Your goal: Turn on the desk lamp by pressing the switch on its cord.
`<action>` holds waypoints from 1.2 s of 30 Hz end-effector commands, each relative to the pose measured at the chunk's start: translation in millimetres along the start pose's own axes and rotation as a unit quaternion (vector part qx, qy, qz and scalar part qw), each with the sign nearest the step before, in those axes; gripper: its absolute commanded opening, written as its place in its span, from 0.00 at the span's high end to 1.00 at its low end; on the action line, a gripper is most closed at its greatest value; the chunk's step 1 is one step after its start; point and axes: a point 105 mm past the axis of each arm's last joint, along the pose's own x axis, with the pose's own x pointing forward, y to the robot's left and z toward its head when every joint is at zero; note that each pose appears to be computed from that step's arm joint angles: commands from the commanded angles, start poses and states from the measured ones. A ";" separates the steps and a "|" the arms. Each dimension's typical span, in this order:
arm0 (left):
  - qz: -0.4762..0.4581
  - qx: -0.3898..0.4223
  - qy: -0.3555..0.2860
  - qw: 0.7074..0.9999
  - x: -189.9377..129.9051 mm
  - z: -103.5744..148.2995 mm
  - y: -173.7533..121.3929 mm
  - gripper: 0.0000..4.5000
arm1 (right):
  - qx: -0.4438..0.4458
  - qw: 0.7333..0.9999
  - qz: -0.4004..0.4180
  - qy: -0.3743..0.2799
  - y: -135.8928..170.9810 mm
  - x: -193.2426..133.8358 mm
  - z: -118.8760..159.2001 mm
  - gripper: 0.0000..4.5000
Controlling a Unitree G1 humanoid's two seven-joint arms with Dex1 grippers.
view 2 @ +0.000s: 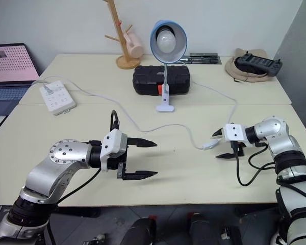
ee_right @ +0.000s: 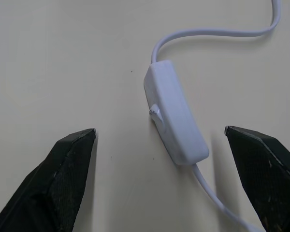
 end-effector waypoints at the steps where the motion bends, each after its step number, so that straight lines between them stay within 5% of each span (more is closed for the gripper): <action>1: 0.003 0.021 -0.010 1.000 1.3 8.7 3.8 0.00 | -0.013 1.000 -0.015 0.000 -12.8 -6.2 6.1 0.10; 16: 0.012 0.016 -0.020 1.000 4.9 9.9 8.4 0.00 | -0.003 1.000 -0.010 -0.004 -9.5 -8.0 1.8 0.89; 24: 0.033 -0.015 -0.027 0.999 2.8 9.4 13.8 0.00 | 0.094 0.990 -0.027 -0.103 -18.9 -4.8 28.7 0.92; 27: 0.069 -0.118 -0.057 0.989 -1.5 11.8 26.5 0.00 | 0.236 0.947 -0.063 -0.210 -38.9 -12.1 61.5 0.92; 30: 0.066 -0.286 -0.137 0.946 -4.9 21.9 32.6 0.00 | 0.392 0.863 -0.067 -0.312 -44.2 -22.8 84.2 0.92; 36: 0.053 -0.414 -0.262 0.870 -0.5 46.0 42.5 0.00 | 0.499 0.790 -0.031 -0.356 -28.8 -32.8 102.3 0.92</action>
